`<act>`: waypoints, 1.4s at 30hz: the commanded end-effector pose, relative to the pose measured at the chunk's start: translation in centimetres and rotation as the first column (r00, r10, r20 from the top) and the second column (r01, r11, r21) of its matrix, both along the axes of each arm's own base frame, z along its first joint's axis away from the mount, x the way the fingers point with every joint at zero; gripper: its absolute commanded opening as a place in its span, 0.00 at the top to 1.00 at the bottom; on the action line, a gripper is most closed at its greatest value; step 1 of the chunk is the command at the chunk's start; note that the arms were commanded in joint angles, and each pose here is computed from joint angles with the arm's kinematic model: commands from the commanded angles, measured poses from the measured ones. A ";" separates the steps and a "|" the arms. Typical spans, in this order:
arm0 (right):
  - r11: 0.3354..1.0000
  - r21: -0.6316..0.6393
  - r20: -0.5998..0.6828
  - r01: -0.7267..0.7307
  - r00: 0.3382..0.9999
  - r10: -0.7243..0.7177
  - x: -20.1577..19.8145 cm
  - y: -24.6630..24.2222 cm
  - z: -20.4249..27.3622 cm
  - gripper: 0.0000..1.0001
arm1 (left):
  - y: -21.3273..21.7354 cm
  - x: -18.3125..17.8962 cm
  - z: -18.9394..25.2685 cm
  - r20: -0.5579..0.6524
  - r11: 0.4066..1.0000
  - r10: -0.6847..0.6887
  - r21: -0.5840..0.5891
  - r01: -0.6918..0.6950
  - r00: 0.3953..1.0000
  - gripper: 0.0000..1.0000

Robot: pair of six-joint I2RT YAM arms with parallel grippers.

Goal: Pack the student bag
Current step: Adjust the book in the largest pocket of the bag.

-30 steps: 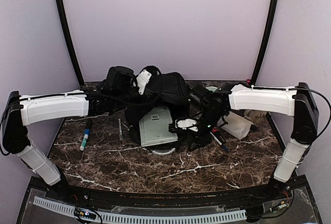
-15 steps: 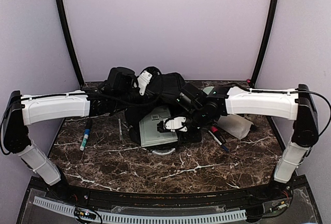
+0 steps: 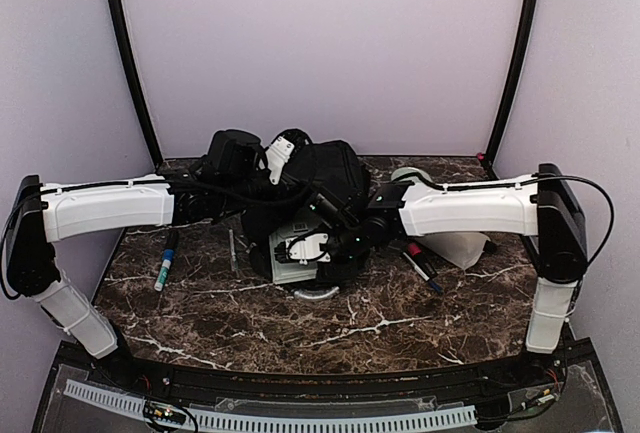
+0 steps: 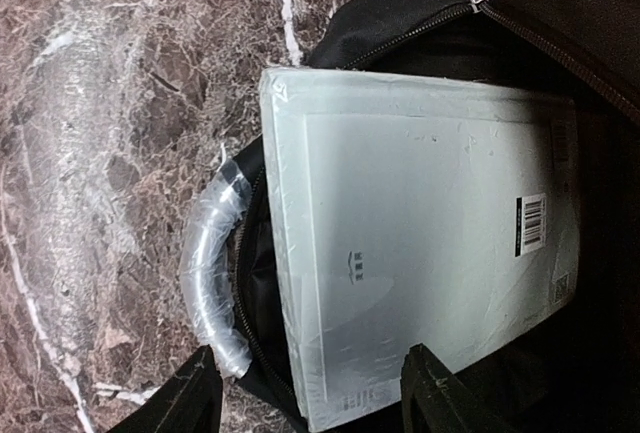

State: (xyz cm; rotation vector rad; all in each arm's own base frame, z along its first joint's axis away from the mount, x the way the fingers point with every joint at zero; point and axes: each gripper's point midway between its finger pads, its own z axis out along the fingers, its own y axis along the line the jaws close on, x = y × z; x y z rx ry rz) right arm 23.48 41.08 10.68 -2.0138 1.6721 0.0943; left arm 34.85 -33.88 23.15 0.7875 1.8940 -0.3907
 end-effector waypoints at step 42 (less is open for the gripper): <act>0.983 0.168 0.139 0.067 0.986 -0.091 6.2 2.9 -1.2 0.47 | -0.6 -0.7 5.4 0.097 0.993 -0.033 -0.110 0.043 0.995 1.00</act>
